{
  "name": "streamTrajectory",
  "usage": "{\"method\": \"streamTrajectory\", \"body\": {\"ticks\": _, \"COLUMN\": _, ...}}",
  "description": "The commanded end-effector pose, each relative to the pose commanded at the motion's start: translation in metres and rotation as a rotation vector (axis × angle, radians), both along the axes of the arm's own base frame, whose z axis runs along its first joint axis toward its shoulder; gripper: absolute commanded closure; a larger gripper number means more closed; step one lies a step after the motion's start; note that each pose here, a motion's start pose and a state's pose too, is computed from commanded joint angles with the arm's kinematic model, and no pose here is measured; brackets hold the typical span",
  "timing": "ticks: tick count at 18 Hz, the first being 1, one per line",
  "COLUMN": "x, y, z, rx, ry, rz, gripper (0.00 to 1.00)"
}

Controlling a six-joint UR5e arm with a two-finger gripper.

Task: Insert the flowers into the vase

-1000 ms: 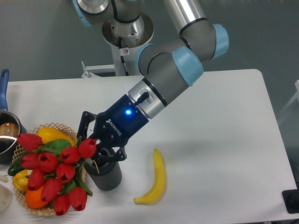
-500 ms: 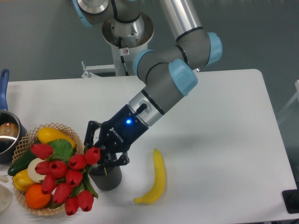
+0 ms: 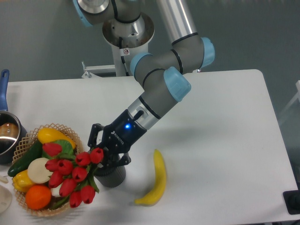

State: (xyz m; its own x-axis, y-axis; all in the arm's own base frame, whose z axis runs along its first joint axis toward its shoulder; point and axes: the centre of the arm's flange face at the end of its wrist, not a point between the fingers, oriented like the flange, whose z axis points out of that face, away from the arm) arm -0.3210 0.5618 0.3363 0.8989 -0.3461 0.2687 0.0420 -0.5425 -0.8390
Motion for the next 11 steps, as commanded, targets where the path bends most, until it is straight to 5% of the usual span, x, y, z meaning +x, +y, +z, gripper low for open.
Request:
{"method": "streamTrajectory", "body": {"ticks": 9, "x": -0.001, "y": -0.056, "z": 0.007, "rx": -0.017, "ry": -0.016, "rz": 0.078, "gripper": 0.02}}
{"method": "streamTrajectory", "body": {"ticks": 11, "x": -0.007, "y": -0.073, "z": 0.015, "rx": -0.011, "ry": -0.011, "rz": 0.11, "gripper": 0.0}}
